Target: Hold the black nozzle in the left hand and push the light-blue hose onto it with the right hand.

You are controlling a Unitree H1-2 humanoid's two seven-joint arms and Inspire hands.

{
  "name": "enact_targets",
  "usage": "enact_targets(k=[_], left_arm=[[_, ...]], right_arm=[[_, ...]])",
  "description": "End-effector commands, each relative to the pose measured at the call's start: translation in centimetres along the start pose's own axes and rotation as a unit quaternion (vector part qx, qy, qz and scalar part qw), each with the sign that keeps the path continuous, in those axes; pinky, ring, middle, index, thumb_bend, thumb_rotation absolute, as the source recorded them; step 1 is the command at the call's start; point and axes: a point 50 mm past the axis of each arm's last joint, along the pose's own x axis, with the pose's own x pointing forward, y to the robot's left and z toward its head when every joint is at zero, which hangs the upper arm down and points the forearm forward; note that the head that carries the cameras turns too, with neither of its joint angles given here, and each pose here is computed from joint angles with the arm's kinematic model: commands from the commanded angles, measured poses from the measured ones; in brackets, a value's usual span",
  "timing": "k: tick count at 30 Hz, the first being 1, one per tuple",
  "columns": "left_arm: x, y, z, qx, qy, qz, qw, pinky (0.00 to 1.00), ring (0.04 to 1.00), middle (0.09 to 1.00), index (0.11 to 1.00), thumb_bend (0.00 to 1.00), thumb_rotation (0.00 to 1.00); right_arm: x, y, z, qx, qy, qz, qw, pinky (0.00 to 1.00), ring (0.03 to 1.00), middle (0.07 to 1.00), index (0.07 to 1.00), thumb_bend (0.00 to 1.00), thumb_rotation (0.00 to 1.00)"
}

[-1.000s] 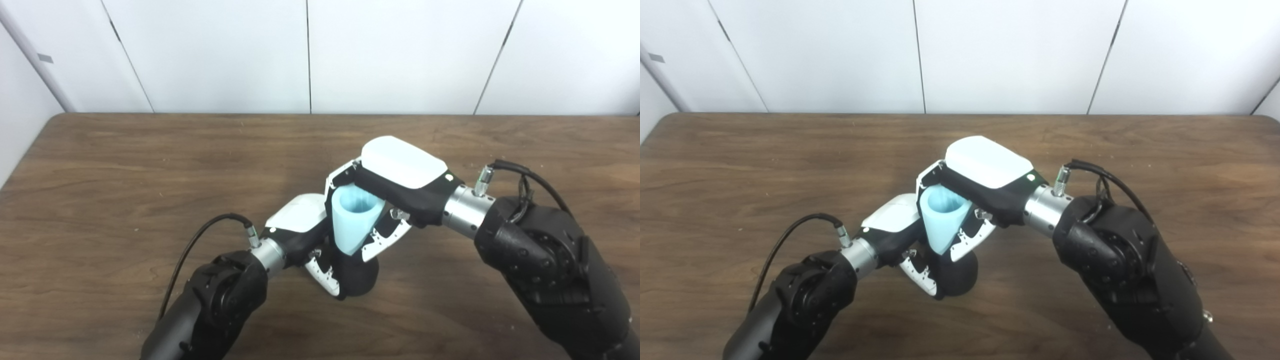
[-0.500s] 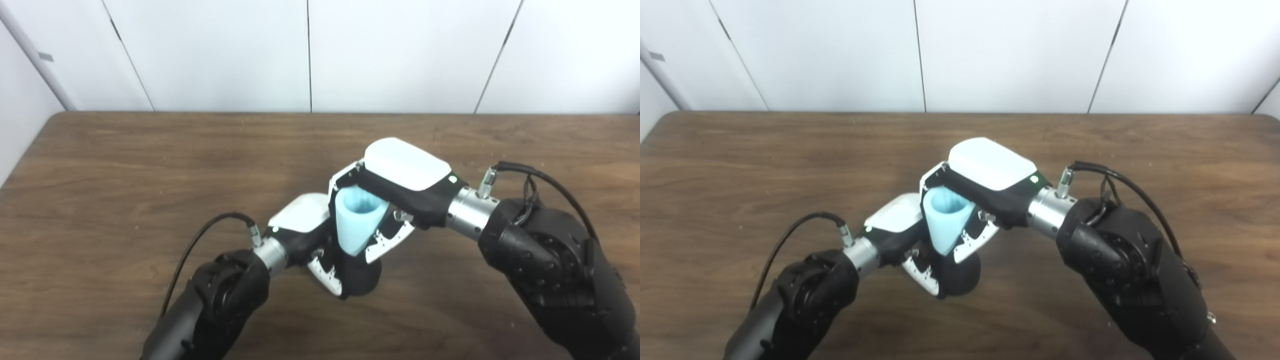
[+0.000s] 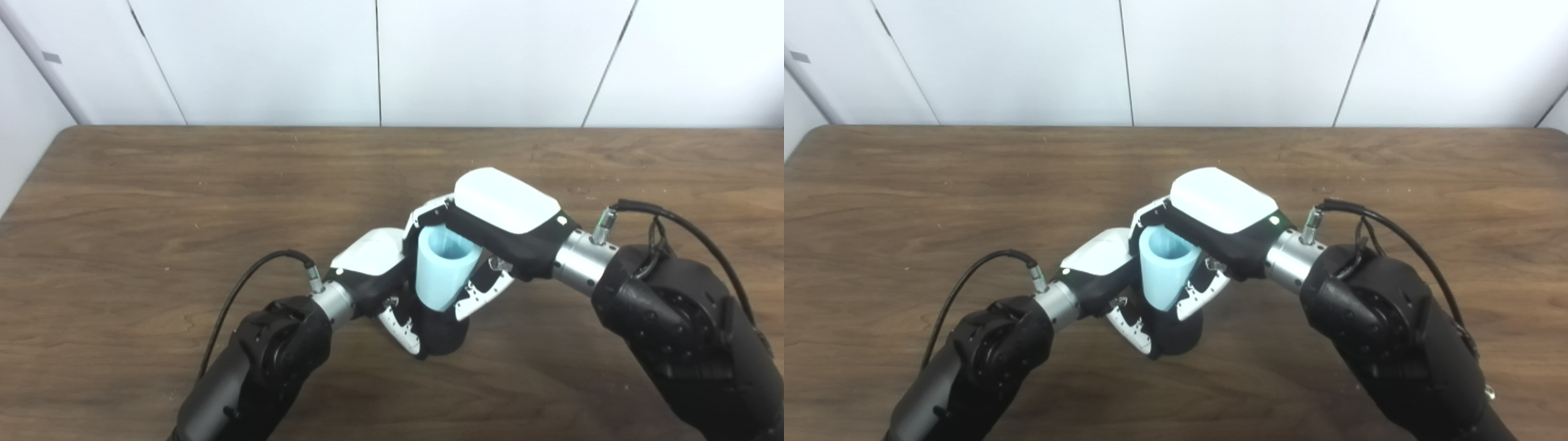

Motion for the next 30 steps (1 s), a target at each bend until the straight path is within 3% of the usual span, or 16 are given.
enact_targets(k=[1, 7, 14, 22, 25, 30], left_arm=[[0.0, -0.7, -0.2, -0.002, 0.004, -0.028, 1.000, 0.62, 0.642, 0.547, 0.456, 0.51, 0.00], [0.1, -0.7, -0.2, 0.000, 0.003, -0.029, 1.000, 0.62, 0.642, 0.547, 0.455, 0.51, 0.00], [0.0, -0.7, -0.2, 0.001, 0.002, -0.028, 1.000, 0.63, 0.650, 0.550, 0.453, 0.51, 0.00], [0.1, -0.9, -0.3, 0.001, 0.003, -0.030, 1.000, 0.58, 0.615, 0.520, 0.477, 0.52, 0.00], [0.1, -1.0, -0.3, 0.001, 0.004, -0.030, 1.000, 0.56, 0.600, 0.509, 0.482, 0.52, 0.00], [0.2, -0.9, -0.3, 0.001, 0.006, -0.031, 0.999, 0.61, 0.651, 0.560, 0.457, 0.51, 0.00]], right_arm=[[-0.5, 0.5, -0.6, -0.027, 0.008, 0.041, 0.999, 0.93, 0.884, 0.838, 0.810, 0.87, 0.19], [-0.6, -0.4, -0.6, -0.064, 0.002, 0.048, 0.997, 1.00, 0.991, 0.945, 0.899, 0.91, 0.30], [-1.0, -1.1, -0.6, -0.083, -0.006, 0.025, 0.996, 1.00, 1.000, 0.992, 0.959, 0.90, 0.46], [-1.7, -3.1, 0.0, -0.154, -0.027, -0.034, 0.987, 1.00, 1.000, 1.000, 0.999, 0.70, 0.75], [-2.1, -3.7, 0.2, -0.161, -0.031, -0.047, 0.985, 1.00, 1.000, 1.000, 1.000, 0.69, 0.79], [-3.6, -4.6, 0.9, -0.153, -0.046, -0.080, 0.984, 1.00, 1.000, 1.000, 1.000, 0.69, 0.89]])
